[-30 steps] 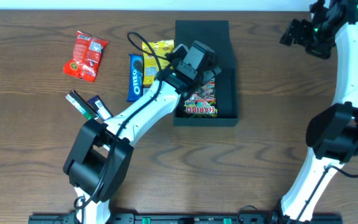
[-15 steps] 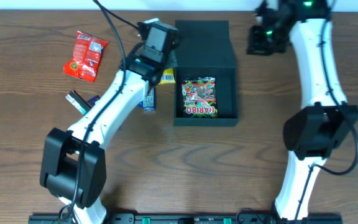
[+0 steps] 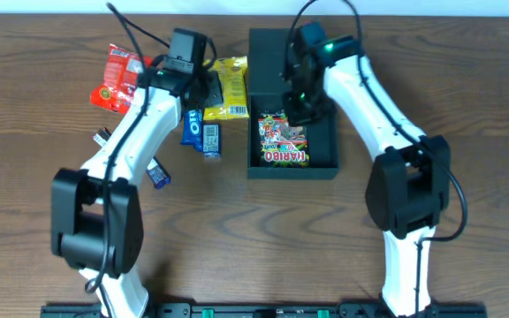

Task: Pack container
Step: 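Move the left gripper to the blue Oreo pack and grasp it, then lift the Oreo pack with the left gripper and carry it to the box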

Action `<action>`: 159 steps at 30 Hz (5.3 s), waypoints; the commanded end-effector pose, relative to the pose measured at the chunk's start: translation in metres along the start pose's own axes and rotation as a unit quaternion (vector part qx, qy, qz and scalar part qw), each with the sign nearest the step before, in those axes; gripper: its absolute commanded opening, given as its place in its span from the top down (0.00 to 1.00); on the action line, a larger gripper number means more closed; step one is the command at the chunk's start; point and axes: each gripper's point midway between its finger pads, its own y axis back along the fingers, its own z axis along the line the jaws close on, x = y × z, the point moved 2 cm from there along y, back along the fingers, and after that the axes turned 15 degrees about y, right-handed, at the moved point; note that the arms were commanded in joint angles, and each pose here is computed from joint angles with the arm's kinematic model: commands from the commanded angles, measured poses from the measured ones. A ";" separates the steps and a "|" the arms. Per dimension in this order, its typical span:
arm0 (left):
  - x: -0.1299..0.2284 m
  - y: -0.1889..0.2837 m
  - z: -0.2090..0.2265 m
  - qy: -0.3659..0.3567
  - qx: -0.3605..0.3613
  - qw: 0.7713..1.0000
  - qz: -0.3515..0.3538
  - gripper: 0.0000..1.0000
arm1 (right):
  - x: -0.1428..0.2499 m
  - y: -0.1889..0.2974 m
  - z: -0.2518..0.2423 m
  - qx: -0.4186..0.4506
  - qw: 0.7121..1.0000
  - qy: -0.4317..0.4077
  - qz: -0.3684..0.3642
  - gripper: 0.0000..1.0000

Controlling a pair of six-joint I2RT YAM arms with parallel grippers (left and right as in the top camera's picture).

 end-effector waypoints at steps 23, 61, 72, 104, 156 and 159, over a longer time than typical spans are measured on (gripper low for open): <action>0.060 -0.030 -0.030 -0.044 0.061 0.990 0.121 0.94 | 0.029 -0.065 0.001 0.031 0.998 -0.052 0.018 0.99; -0.016 -0.009 0.026 -0.135 -0.128 0.981 -0.061 0.05 | -0.019 0.142 -0.015 0.110 0.957 -0.029 -0.268 0.10; -0.014 -0.038 0.070 -0.197 -0.169 0.966 0.002 0.08 | -0.011 0.140 -0.029 0.115 0.959 -0.043 -0.255 0.10; 0.001 -0.063 0.086 -0.177 -0.150 0.971 0.052 0.59 | -0.010 0.140 -0.029 0.115 0.960 -0.043 -0.253 0.10; 0.136 0.016 -0.174 -0.088 0.106 0.990 0.029 0.87 | 0.135 0.230 -0.211 0.213 0.888 -0.302 -0.273 0.07; 0.147 0.010 -0.177 -0.089 0.105 0.990 0.036 0.87 | 0.139 0.234 -0.206 0.213 0.888 -0.302 -0.273 0.06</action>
